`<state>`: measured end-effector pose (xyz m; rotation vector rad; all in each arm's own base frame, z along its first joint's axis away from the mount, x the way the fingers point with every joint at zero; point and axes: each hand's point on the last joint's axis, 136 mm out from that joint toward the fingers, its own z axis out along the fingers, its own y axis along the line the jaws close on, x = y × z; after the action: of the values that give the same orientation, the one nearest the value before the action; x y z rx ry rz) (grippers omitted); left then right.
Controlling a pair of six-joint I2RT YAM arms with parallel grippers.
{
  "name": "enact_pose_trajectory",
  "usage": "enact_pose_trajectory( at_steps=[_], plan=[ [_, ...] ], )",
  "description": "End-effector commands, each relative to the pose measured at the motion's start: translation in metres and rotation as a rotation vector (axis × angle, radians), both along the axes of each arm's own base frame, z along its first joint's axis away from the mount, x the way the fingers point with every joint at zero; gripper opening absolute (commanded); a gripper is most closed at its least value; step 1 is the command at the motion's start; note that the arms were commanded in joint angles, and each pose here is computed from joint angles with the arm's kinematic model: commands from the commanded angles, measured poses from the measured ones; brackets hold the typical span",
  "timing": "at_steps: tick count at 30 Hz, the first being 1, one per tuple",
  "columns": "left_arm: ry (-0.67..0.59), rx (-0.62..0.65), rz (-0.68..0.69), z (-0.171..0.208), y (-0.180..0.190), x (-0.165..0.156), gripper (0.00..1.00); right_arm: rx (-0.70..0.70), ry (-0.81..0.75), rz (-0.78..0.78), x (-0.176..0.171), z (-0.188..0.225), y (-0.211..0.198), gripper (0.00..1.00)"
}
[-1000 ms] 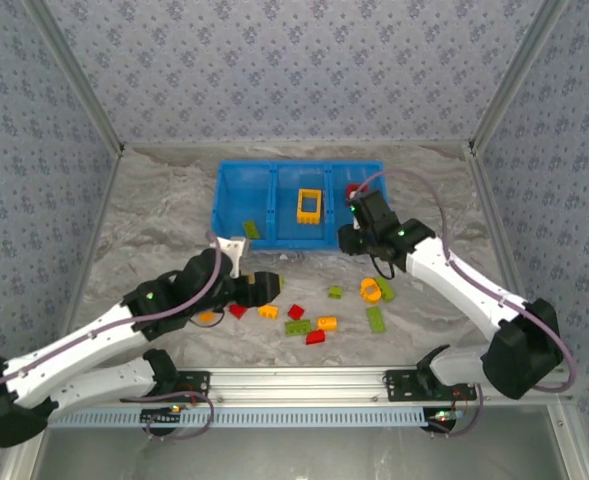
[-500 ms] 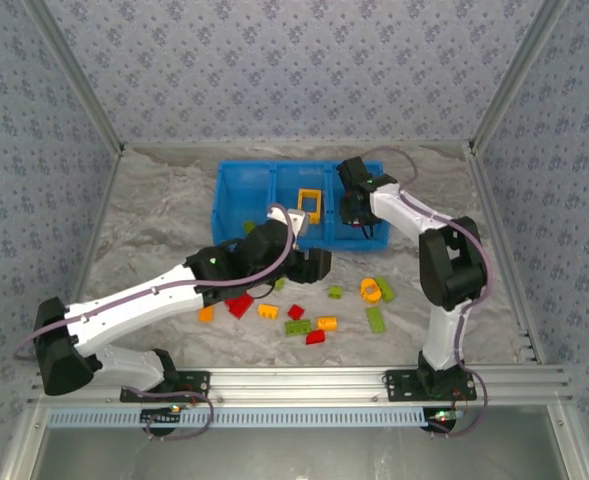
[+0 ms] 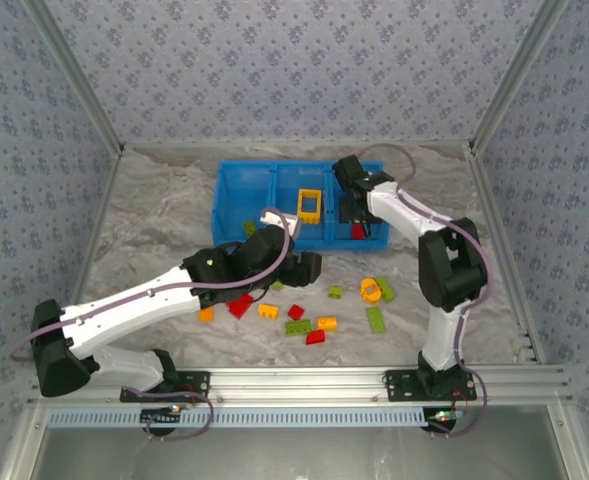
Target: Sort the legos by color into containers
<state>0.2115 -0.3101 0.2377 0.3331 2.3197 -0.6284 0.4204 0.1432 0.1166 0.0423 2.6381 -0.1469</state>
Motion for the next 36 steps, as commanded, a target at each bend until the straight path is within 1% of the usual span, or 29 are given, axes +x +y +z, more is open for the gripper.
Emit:
enact_pose_trajectory(
  at_steps=[1,3,5,8,9,11,12,14,17,20,23,25,26,28,34,36],
  plan=[
    [0.115,0.11,0.108,-0.034,0.041,0.005,0.78,0.033,-0.227,0.04,-0.027,0.09,0.009,0.57],
    [0.188,0.126,0.127,-0.058,0.051,0.008,0.77,0.076,-0.322,0.121,-0.064,0.117,0.026,0.56],
    [0.238,0.136,0.127,-0.075,0.054,0.011,0.75,0.14,-0.393,0.244,-0.108,0.126,0.047,0.56],
    [0.283,0.204,0.115,-0.1,0.056,0.015,0.74,0.278,-0.444,0.444,-0.177,0.124,0.076,0.56],
    [0.293,0.232,0.11,-0.107,0.056,0.016,0.74,0.331,-0.449,0.546,-0.205,0.121,0.09,0.56],
    [0.308,0.293,0.102,-0.122,0.058,0.019,0.74,0.395,-0.483,0.697,-0.252,0.118,0.105,0.57],
    [0.316,0.32,0.092,-0.129,0.057,0.02,0.74,0.419,-0.504,0.758,-0.273,0.117,0.109,0.58],
    [0.332,0.359,0.075,-0.143,0.055,0.022,0.74,0.433,-0.498,0.804,-0.295,0.105,0.11,0.6],
    [0.352,0.411,0.063,-0.162,0.051,0.027,0.71,0.428,-0.452,0.81,-0.309,0.089,0.111,0.6],
    [0.353,0.453,0.072,-0.175,0.051,0.035,0.7,0.429,-0.441,0.827,-0.317,0.086,0.119,0.6],
    [0.348,0.454,0.057,-0.183,0.044,0.041,0.66,0.423,-0.428,0.832,-0.318,0.083,0.127,0.6],
    [0.352,0.459,0.042,-0.191,0.039,0.044,0.62,0.415,-0.421,0.826,-0.318,0.08,0.13,0.59],
    [0.355,0.461,0.036,-0.195,0.037,0.045,0.57,0.413,-0.42,0.827,-0.317,0.079,0.131,0.59],
    [0.358,0.471,0.033,-0.2,0.035,0.047,0.51,0.413,-0.42,0.82,-0.317,0.079,0.131,0.59],
    [0.321,0.496,0.044,-0.206,0.036,0.056,0.4,0.407,-0.419,0.806,-0.315,0.079,0.128,0.58],
    [0.314,0.502,0.049,-0.205,0.037,0.057,0.34,0.402,-0.418,0.798,-0.313,0.079,0.127,0.58]
  ],
)
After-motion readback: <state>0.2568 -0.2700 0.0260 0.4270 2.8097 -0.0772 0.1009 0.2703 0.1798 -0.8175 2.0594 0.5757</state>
